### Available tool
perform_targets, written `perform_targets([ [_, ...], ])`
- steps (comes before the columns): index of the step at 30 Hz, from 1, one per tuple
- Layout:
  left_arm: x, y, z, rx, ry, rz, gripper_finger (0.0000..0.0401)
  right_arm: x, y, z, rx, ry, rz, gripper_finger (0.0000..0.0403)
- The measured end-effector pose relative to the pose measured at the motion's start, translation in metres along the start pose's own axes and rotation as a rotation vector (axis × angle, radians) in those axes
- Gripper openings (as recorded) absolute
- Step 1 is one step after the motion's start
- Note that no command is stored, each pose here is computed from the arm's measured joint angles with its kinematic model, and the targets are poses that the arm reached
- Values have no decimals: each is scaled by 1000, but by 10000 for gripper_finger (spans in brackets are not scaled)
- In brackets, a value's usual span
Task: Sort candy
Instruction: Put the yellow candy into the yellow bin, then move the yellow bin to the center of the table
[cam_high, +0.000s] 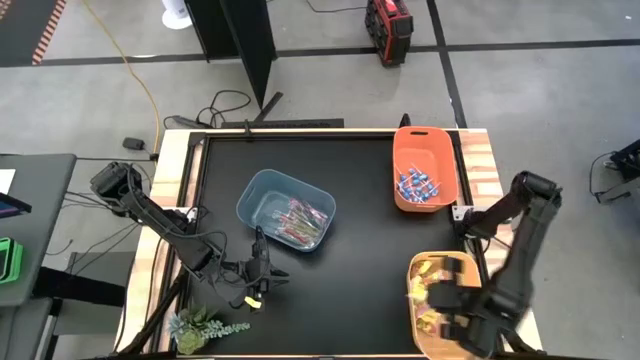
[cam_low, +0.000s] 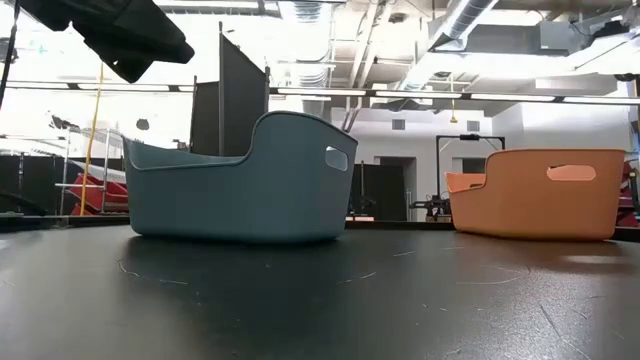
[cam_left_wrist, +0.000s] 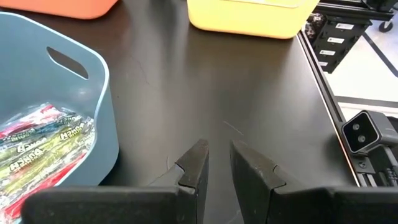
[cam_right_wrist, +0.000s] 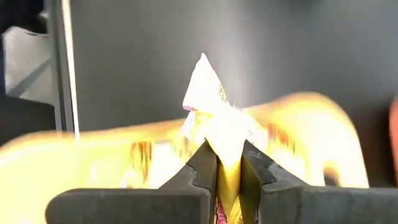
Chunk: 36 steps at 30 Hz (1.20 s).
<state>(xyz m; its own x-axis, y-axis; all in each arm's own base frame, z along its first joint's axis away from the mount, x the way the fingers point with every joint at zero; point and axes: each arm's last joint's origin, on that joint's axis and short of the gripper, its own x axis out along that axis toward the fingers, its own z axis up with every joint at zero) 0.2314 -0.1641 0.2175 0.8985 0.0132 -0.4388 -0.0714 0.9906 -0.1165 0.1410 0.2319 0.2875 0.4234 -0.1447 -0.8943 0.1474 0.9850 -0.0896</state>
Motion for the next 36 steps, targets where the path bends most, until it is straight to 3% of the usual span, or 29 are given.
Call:
perform_targets([
  [5, 0, 0, 0, -12, 4, 2, 64, -10, 12, -42, 197, 111, -41, 82],
  [11, 0, 0, -1, -11, 5, 2, 64, -9, 29, -77, 313, 197, -90, 191],
  [16, 0, 1, 0, -8, -6, 26, 64, -9, 32, -85, 338, 194, -101, 287],
  [21, -14, 4, 12, 9, -83, 70, 64, -11, 26, -77, 303, 157, -113, 319],
  [25, -34, 11, 29, 21, -162, 78, 64, -11, 23, -58, 196, 21, -128, 306],
  [29, -56, 20, 46, 61, -234, 77, 64, -12, 21, -31, 54, -133, -136, 260],
  [32, -71, 29, 56, 100, -281, 81, 64, -12, 20, -7, -57, -249, -157, 200],
  [36, -82, 46, 66, 123, -337, 126, 60, -6, 23, 25, -219, -428, -204, 88],
])
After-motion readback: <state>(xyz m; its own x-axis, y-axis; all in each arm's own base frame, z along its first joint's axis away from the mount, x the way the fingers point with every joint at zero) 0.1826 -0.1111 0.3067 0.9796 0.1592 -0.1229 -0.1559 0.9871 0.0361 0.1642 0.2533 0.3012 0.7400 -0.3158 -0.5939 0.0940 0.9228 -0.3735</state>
